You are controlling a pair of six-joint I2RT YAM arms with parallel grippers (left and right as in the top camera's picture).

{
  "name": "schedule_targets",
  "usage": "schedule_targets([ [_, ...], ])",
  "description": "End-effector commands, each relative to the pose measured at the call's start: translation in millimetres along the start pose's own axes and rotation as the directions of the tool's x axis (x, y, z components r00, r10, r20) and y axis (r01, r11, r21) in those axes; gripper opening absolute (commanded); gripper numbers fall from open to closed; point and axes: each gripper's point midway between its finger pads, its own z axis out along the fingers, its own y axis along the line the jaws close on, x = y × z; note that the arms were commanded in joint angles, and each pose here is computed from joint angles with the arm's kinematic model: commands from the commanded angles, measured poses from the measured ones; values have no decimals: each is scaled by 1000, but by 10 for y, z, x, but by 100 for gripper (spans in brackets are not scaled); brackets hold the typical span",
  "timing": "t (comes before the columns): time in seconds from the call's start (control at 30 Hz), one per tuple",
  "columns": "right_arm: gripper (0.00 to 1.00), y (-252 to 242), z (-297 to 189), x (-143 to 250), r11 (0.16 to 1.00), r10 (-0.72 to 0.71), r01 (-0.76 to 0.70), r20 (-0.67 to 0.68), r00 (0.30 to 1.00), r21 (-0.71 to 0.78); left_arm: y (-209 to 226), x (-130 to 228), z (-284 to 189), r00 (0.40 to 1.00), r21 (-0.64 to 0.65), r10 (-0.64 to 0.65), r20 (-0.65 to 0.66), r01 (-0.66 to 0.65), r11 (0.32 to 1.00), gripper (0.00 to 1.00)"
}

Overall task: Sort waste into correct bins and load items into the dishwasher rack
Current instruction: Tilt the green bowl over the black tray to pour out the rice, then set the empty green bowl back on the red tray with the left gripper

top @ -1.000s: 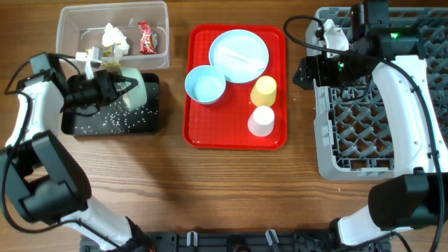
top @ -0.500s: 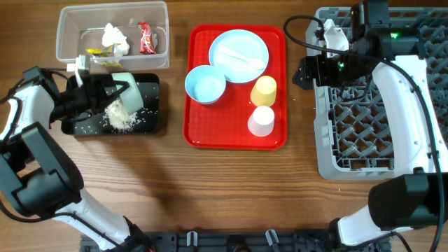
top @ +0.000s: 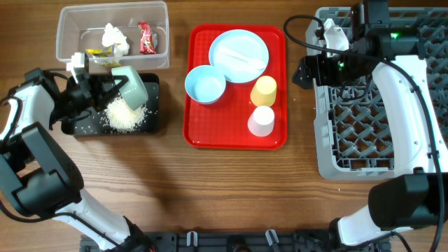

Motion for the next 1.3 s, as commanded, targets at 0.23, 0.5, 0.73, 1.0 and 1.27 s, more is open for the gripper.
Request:
schedule_targets([
  [0.23, 92, 22, -82, -14, 1000, -8, 8, 24, 1000, 9, -139, -122, -174, 998, 98, -12, 69, 5, 995, 4],
  [0.5, 92, 22, -82, -14, 1000, -8, 8, 24, 1000, 9, -140, -119, -173, 998, 99, -17, 68, 10, 995, 4],
  [0.73, 93, 23, -82, -10, 1000, -8, 8, 22, 1000, 9, -617, 85, 94, 966, 96, 258, 3, -257, 962, 4],
  [1.0, 95, 23, -82, -23, 1000, -7, 7, 27, 1000, 8, -411, 976, 1094, 739, -386, 437, -513, -653, 651, 4],
  [1.27, 95, 24, -82, -14, 1000, -6, 6, 24, 1000, 8, 260, 1609, 1733, 520, -473, 327, -789, -854, 216, 4],
])
